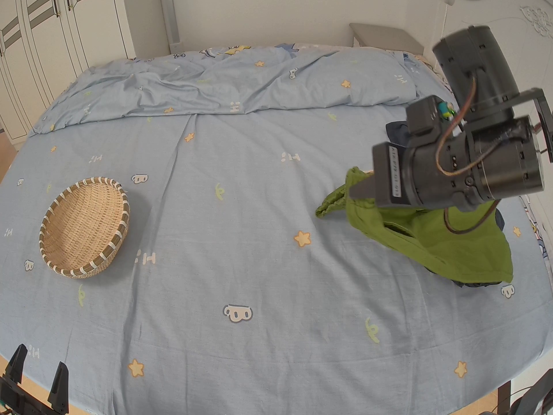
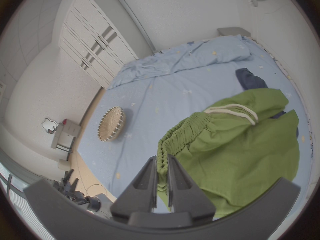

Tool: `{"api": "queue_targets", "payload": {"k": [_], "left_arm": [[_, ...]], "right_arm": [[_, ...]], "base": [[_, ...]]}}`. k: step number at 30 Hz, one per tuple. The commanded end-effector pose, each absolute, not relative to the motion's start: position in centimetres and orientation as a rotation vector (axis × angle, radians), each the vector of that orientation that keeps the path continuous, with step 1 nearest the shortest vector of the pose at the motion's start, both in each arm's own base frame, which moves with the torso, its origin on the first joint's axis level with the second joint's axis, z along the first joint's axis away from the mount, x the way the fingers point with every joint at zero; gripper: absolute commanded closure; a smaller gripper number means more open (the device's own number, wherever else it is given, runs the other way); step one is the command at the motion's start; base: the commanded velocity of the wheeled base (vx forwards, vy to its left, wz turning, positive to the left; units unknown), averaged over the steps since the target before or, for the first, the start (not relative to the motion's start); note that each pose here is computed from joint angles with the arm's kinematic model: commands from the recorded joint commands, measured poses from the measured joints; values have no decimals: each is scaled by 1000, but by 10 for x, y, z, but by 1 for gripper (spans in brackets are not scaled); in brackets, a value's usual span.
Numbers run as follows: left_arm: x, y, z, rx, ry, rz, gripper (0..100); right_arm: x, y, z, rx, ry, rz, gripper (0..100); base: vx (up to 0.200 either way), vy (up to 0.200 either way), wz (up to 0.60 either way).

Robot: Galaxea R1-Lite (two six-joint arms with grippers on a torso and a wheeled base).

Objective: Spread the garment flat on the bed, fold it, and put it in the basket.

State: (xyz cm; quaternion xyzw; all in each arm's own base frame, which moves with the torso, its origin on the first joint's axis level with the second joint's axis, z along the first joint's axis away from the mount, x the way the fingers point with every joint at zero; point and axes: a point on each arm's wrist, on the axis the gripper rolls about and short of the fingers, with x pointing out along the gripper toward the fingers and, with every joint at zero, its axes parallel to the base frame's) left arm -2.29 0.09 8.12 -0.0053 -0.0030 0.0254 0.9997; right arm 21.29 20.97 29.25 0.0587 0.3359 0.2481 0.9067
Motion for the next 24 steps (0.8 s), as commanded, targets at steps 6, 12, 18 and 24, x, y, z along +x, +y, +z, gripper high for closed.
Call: {"api": "queue_targets", "payload": {"k": [6, 12, 18, 24], "left_arm": [[-22, 1, 76, -11, 3, 51, 0], [-22, 1, 76, -11, 3, 51, 0], [-22, 1, 76, -11, 1, 52, 0], [-22, 1, 76, -11, 3, 52, 0]], "right_arm": [[210, 314, 282, 93, 685, 710, 100], [208, 357, 265, 96, 698, 748, 100], [200, 368, 256, 81, 723, 765, 100], [209, 373, 232, 28, 794, 730, 100]], "base": [[0, 0, 0], [0, 0, 0], [0, 0, 0], [0, 0, 0]]}}
